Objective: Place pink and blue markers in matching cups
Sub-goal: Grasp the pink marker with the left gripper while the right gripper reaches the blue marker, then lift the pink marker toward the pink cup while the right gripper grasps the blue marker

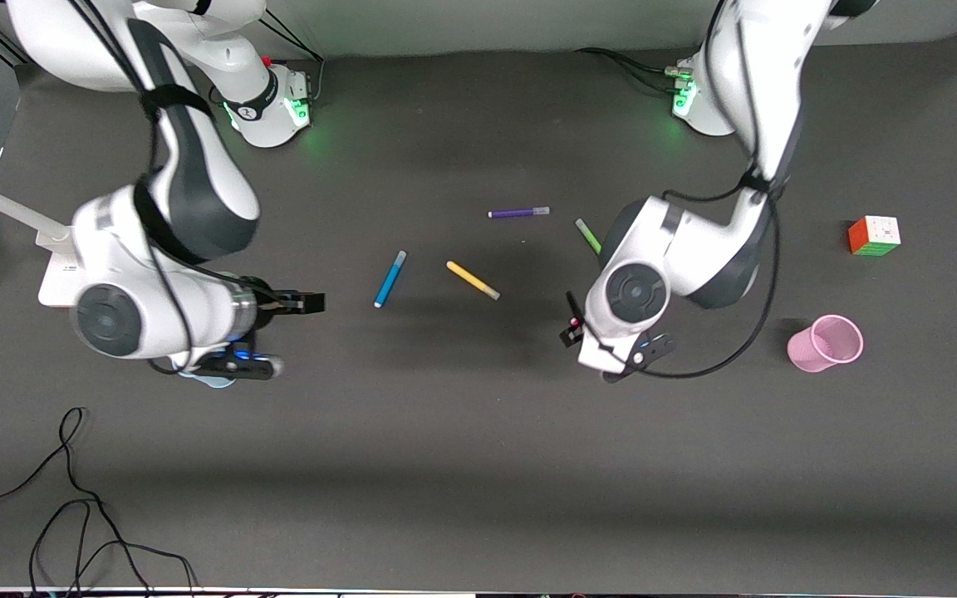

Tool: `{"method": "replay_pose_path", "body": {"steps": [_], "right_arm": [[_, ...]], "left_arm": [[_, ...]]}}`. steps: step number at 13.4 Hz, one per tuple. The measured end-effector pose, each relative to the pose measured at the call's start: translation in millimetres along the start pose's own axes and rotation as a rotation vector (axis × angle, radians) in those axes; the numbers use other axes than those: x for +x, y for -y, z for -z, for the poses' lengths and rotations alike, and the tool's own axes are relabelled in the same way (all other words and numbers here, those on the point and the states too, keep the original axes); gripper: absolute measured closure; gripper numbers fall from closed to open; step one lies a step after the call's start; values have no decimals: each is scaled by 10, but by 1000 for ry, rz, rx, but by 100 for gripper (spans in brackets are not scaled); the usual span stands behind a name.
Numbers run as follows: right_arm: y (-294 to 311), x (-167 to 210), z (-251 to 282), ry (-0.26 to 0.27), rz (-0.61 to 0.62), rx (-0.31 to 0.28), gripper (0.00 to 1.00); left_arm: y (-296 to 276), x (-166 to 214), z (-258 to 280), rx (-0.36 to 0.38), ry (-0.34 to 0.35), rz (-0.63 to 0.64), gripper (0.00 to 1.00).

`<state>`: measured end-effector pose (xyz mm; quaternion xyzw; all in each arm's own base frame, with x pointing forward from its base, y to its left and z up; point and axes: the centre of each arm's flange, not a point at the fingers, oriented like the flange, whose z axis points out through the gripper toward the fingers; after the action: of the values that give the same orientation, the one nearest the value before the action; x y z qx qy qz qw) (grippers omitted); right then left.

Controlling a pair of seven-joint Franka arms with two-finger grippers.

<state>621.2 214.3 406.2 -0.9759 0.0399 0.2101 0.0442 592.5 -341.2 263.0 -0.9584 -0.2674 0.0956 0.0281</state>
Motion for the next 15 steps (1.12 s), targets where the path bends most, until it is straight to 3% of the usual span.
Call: {"method": "replay_pose_path", "body": {"steps": [4,6,11,13,15], "right_arm": [[43,117,-218,44,-4,14,1],[55,188,-350,71,-9,28,1],[169,363,-862,157,-11,22,2],[252,401,-1079,187,-5,9,2],[310,436,-1245,205,-1,0,2]], "left_arm": [[-77,122,-524,-66,72,142,3],[-49,126,-682,-59,82,174,17],[55,102,-906,-35,92,192,29],[48,100,-890,-43,91,195,44],[46,97,-879,-45,92,195,70]]}}
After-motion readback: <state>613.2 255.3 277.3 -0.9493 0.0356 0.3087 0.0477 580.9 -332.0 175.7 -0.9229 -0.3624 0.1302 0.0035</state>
